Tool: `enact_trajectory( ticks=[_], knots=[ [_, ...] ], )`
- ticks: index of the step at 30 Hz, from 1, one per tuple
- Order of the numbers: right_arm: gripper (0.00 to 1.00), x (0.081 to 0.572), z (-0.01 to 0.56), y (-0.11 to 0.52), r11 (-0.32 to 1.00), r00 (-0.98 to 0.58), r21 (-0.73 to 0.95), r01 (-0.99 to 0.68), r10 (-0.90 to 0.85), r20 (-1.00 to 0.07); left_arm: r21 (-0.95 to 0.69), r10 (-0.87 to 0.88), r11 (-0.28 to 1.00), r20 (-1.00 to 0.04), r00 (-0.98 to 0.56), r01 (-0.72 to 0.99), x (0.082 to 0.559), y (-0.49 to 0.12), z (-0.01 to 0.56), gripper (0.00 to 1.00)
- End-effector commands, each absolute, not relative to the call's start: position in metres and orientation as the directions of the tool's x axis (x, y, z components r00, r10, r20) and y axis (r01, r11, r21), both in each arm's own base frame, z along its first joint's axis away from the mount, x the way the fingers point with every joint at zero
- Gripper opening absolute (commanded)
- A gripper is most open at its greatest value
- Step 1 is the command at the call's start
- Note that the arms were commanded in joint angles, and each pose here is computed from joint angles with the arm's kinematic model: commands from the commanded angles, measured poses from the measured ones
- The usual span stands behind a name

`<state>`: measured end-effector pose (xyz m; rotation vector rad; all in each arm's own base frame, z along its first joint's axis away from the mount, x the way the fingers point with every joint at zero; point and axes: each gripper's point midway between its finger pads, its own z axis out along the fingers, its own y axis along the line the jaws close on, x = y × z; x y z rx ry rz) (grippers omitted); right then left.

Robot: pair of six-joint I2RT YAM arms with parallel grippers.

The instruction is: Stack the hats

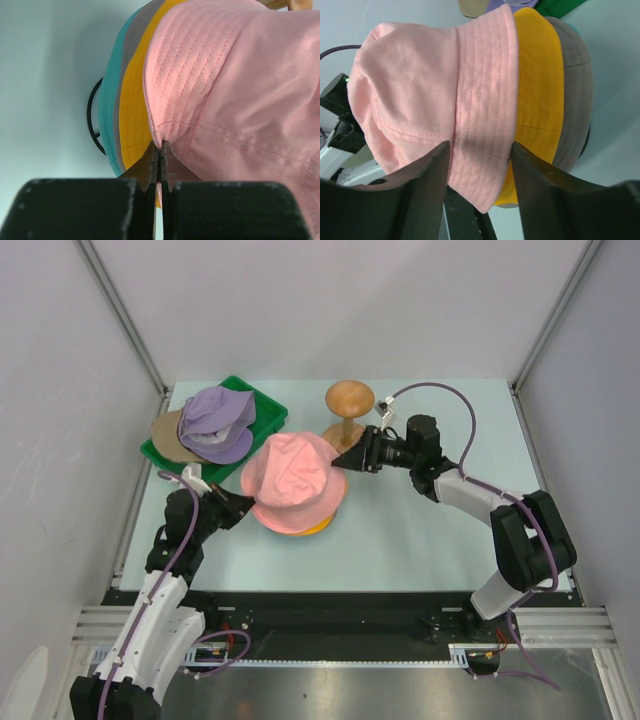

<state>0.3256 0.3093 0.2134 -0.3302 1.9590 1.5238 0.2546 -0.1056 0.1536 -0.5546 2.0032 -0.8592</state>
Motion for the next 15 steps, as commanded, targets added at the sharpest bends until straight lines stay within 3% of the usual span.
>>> enact_trajectory(
  ticks=[1, 5, 6, 9, 15],
  knots=[
    [0.51, 0.325, 0.238, 0.318, 0.207, -0.754, 0.77, -0.604, 0.165, -0.636, -0.719, -0.654, 0.692, -0.585, -0.479, -0.068, 0.265, -0.094, 0.164, 0.0],
    [0.3, 0.318, 0.225, 0.323, 0.196, -0.781, 0.782, -0.591, 0.103, -0.616, -0.715, -0.653, 0.695, -0.585, -0.481, -0.073, 0.266, -0.093, 0.161, 0.0],
    [0.19, 0.316, 0.225, 0.325, 0.197, -0.783, 0.782, -0.592, 0.088, -0.615, -0.713, -0.65, 0.697, -0.584, -0.486, -0.077, 0.266, -0.093, 0.159, 0.0],
    [0.0, 0.314, 0.205, 0.323, 0.266, -0.797, 0.777, -0.571, 0.05, -0.602, -0.702, -0.64, 0.707, -0.584, -0.499, -0.085, 0.266, -0.093, 0.153, 0.0],
    [0.0, 0.326, 0.163, 0.302, 0.469, -0.838, 0.766, -0.44, 0.093, -0.538, -0.677, -0.626, 0.726, -0.582, -0.518, -0.117, 0.265, -0.089, 0.139, 0.0]
  ],
)
